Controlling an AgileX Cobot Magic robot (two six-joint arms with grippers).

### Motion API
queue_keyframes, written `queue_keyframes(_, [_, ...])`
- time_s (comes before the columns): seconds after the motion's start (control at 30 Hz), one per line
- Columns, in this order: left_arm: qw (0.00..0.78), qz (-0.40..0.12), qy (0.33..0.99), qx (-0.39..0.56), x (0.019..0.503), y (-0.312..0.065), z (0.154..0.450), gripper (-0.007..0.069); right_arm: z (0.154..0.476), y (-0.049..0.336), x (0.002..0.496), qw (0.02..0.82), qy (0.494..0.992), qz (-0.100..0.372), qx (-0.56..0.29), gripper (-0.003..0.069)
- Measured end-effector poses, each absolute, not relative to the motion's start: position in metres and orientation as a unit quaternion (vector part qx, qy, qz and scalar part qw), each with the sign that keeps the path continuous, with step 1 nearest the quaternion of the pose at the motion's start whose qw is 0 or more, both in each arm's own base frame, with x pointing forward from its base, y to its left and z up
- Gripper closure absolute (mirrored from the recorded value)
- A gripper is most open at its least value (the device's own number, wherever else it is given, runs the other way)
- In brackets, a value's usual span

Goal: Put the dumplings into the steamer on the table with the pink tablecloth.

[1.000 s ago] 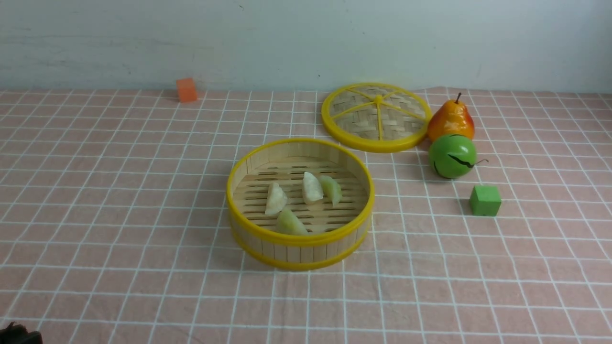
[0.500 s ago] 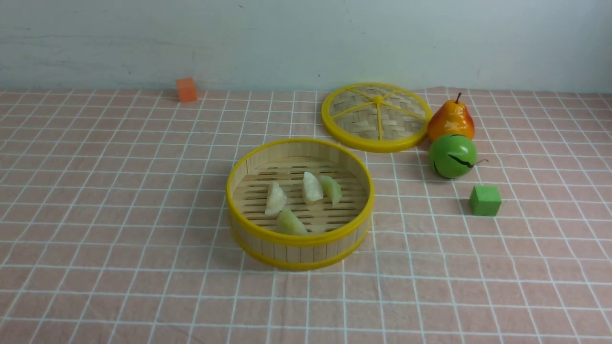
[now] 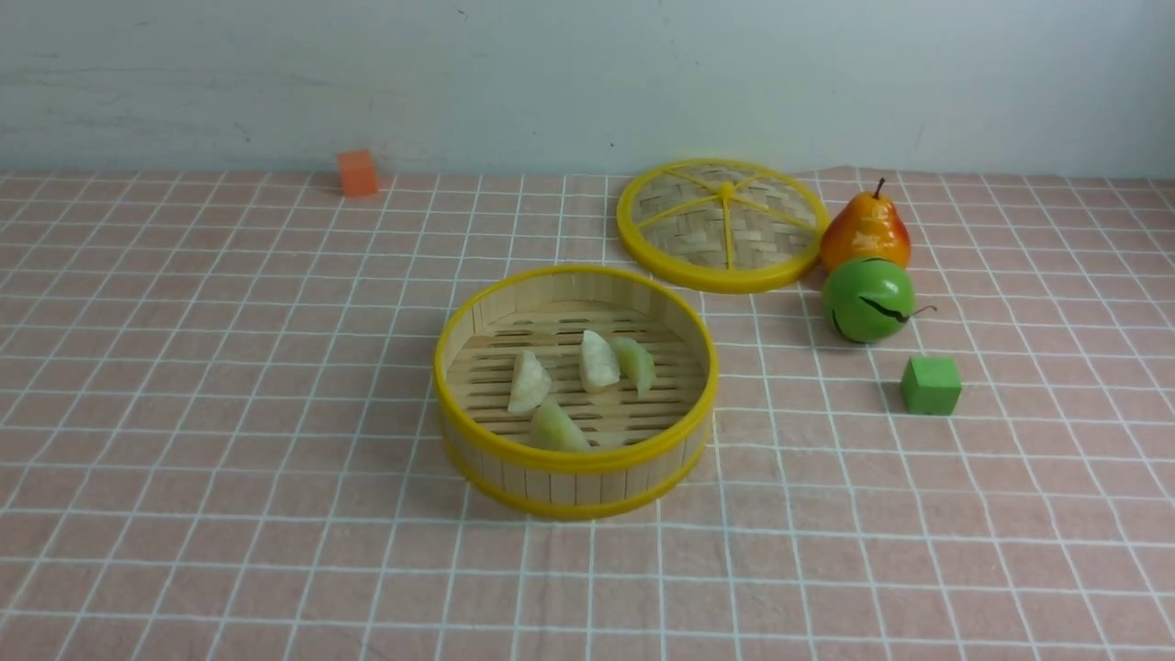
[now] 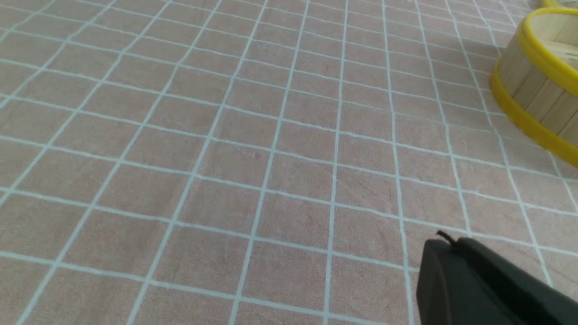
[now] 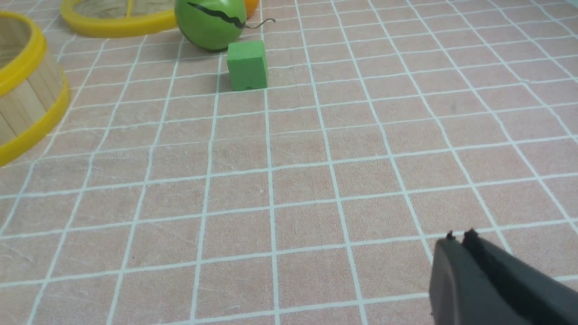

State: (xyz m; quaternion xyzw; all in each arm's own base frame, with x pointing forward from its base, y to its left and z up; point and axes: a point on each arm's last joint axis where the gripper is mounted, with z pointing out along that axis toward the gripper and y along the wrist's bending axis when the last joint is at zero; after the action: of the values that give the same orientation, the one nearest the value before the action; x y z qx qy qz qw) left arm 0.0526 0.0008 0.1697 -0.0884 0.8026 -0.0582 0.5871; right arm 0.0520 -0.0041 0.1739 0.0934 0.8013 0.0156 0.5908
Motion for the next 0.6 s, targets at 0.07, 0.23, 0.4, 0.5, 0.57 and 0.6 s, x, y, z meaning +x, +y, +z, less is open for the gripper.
queue_keyframes(0.07, [0.587,-0.058,0.803,-0.089,0.0526,0.0008,0.1697,0.0638,0.1739,-0.0041,0.0520,0.591,0.801,0.016,0.093,0.0639])
queue_keyframes(0.23, [0.587,-0.058,0.803,-0.089,0.0526,0.0008,0.1697,0.0638,0.1739,-0.0041,0.0520,0.591,0.801,0.016,0.093,0.0638])
queue_keyframes(0.4, [0.587,-0.058,0.803,-0.089,0.0526,0.0009,0.1696,0.0638,0.1739,-0.0041,0.0520,0.591,0.801,0.016,0.093,0.0638])
queue_keyframes(0.5, [0.587,-0.058,0.803,-0.089,0.0526,0.0009,0.1696,0.0638,0.1738,-0.0041,0.0519,0.590,0.801,0.016,0.093,0.0638])
queue_keyframes(0.57, [0.586,-0.058,0.803,-0.089,0.0525,0.0009,0.1695,0.0638,0.1738,-0.0041,0.0519,0.590,0.801,0.016,0.093,0.0636])
queue_keyframes(0.6, [0.586,-0.058,0.803,-0.089,0.0525,0.0009,0.1695,0.0638,0.1738,-0.0041,0.0519,0.590,0.801,0.016,0.093,0.0634])
